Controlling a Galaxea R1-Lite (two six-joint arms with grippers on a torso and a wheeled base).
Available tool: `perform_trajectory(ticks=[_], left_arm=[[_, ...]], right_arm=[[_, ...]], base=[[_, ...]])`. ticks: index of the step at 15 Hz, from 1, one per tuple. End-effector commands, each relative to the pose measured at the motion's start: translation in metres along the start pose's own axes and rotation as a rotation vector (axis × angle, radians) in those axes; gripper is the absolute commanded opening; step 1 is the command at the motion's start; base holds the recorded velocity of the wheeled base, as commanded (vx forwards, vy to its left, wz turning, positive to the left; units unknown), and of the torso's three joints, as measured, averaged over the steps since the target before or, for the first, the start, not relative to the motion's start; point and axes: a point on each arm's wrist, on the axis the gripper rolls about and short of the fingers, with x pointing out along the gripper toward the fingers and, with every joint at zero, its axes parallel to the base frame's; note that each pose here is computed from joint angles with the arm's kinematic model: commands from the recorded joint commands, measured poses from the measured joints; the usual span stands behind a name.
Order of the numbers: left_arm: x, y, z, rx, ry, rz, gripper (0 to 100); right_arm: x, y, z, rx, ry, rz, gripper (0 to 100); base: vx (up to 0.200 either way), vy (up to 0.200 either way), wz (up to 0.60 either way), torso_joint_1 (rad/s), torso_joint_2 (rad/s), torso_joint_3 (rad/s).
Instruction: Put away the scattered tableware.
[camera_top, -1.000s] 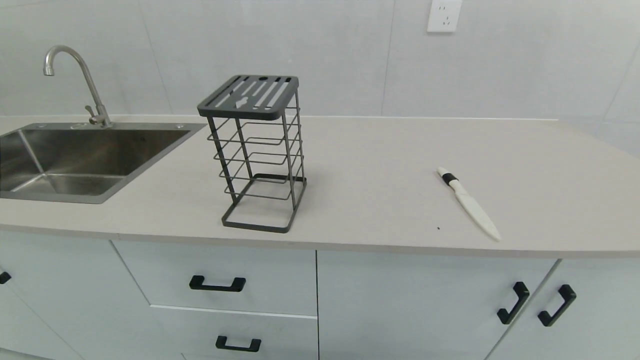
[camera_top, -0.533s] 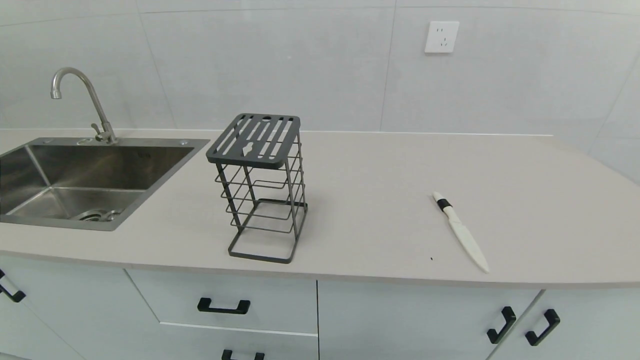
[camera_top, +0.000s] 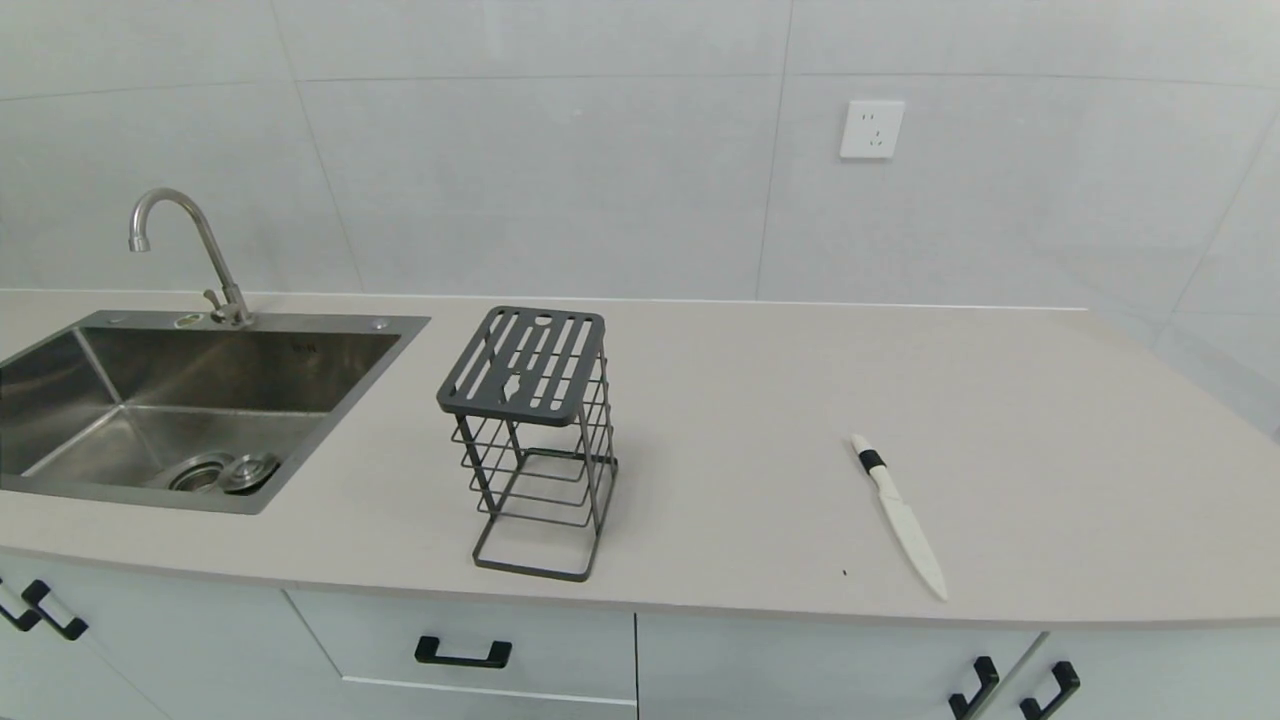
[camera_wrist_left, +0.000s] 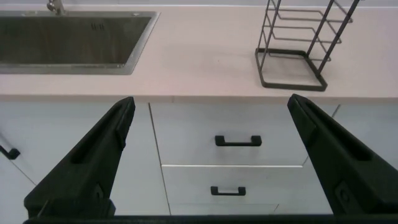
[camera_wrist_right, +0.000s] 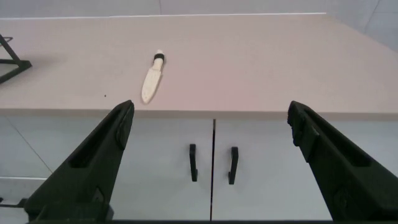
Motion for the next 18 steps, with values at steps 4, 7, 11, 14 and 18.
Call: perform_trajectory(ticks=[4,7,11,14,18], left_arm=[[0.0001,0.0,0.0001,0.0,0.001,0.0,100],[0.0001,0.0,0.0001,0.0,0.001,0.0,100],[0.0001,0.0,0.0001,-0.002,0.001,0.0,100],[0.0001,0.0,0.0001,-0.008,0.001,0.002,100],[0.0001,0.0,0.0001,-0.008,0.001,0.002,100]], right_arm=[[0.0001,0.0,-0.0001,0.0,0.001,0.001,100],[0.0001,0.0,-0.0001,0.0,0.001,0.001,100],[0.0001,0.0,-0.0001,0.0,0.001,0.001,100],[0.0001,0.0,-0.0001,0.0,0.001,0.001,100],[0.0001,0.0,-0.0001,0.0,0.001,0.001,100]], base=[[0.0,0.0,0.0,0.301,-0.59,-0.287],[0.0,0.0,0.0,0.25,-0.5,-0.24],[0.0,-0.1,0.0,0.029,-0.04,-0.022],[0.0,0.0,0.0,0.0,0.0,0.0],[0.0,0.0,0.0,0.0,0.0,0.0]])
